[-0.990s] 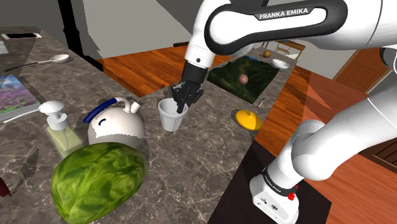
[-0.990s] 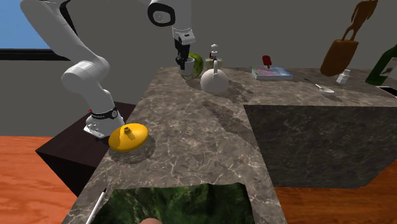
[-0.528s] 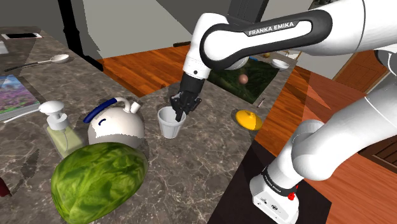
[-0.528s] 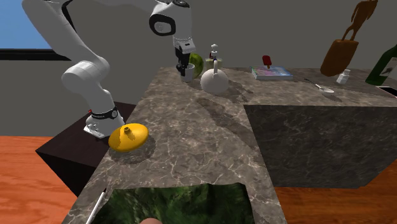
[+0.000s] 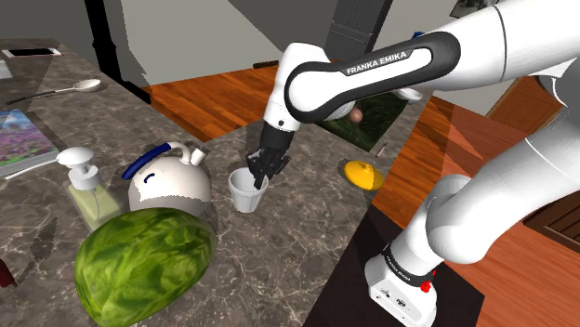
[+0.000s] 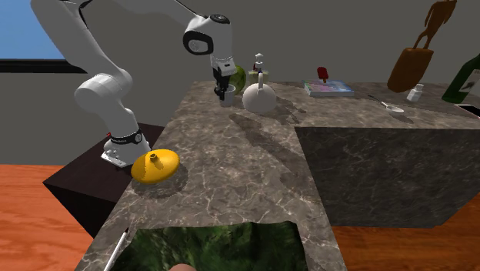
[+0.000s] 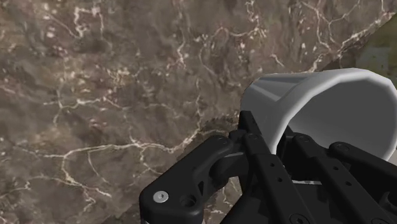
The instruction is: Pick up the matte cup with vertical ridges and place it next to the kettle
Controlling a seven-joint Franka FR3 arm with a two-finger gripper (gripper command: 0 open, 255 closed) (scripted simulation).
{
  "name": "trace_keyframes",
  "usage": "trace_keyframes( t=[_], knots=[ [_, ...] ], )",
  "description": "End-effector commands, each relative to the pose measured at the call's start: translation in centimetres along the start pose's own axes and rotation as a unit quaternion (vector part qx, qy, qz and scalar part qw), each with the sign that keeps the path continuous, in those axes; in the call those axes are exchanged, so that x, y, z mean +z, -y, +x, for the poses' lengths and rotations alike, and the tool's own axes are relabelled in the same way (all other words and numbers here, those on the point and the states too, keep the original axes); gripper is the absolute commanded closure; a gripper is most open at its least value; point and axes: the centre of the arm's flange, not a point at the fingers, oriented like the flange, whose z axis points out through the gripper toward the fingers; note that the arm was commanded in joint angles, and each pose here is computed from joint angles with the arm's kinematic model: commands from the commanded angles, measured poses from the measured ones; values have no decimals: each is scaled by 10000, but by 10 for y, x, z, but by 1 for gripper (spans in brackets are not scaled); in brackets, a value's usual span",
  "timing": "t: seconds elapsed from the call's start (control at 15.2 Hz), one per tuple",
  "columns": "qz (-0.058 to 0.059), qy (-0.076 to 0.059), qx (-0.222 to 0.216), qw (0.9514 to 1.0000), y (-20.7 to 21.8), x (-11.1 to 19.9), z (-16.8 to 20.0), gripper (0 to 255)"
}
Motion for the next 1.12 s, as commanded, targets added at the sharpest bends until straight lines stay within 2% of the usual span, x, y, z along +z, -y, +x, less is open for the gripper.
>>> trace_keyframes(
  t=[0.0, 0.2, 0.73, 0.79, 1.06],
  knots=[
    [1, -4, 0, 10000, -3, 11, 1, 255],
    [1, -4, 0, 10000, -7, 28, 3, 255],
    [1, -4, 0, 10000, -7, 28, 3, 255],
    [1, -4, 0, 10000, -7, 28, 3, 0],
    [1, -4, 0, 10000, -7, 28, 3, 0]
  ],
)
